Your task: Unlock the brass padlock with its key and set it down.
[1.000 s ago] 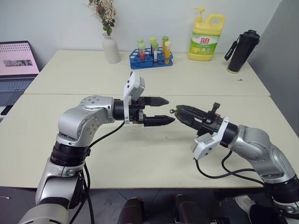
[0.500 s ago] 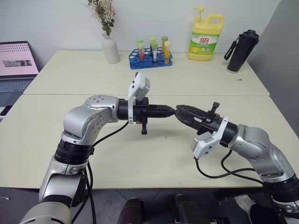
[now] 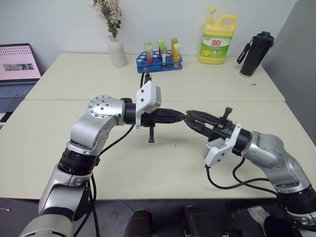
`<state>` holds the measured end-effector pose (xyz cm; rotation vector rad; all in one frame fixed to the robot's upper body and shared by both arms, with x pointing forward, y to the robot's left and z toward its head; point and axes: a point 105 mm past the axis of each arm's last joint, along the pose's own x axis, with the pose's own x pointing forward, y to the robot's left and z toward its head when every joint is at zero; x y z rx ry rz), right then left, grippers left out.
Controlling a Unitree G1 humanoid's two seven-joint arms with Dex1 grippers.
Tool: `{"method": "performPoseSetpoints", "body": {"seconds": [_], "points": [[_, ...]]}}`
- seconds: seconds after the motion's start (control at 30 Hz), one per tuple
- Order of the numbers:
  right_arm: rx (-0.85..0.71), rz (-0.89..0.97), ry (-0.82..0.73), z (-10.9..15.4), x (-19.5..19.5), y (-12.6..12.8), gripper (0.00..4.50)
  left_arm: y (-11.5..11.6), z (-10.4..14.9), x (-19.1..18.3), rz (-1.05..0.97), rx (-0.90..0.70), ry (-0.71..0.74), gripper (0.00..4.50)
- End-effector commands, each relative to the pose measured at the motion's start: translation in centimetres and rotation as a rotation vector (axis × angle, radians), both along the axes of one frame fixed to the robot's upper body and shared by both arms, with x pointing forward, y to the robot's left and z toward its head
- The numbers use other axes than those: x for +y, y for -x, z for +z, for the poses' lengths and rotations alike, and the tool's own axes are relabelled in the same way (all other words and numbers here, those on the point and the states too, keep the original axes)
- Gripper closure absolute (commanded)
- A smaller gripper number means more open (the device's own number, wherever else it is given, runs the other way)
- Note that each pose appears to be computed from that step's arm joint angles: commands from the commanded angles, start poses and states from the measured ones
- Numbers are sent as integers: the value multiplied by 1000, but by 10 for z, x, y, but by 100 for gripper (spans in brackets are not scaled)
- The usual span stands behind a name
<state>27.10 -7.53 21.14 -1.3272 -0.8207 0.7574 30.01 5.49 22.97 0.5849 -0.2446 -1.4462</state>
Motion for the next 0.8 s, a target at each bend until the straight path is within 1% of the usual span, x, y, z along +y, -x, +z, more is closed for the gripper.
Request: {"method": "performPoseSetpoints", "body": {"seconds": [0.03,0.13,0.2,0.27,0.37,0.47,0.57,0.8], "points": [[-23,12,-28,11,1,4,360,13,7,-10,-96,-145,-4,450],[-19,10,-30,11,0,3,360,15,4,-11,-122,-249,-27,450],[-16,10,-35,11,0,3,360,13,6,-12,-112,-247,13,450],[-16,10,-39,12,0,3,360,10,6,-11,-102,-245,19,450],[-17,11,-42,12,1,3,360,7,5,-12,-74,-133,51,450],[-17,11,-45,13,1,2,360,1,10,-10,-17,-27,112,450],[-17,10,-45,13,1,2,360,-4,13,-7,12,48,129,393],[-15,2,-41,13,-1,1,360,-17,14,3,154,243,138,182]]}}
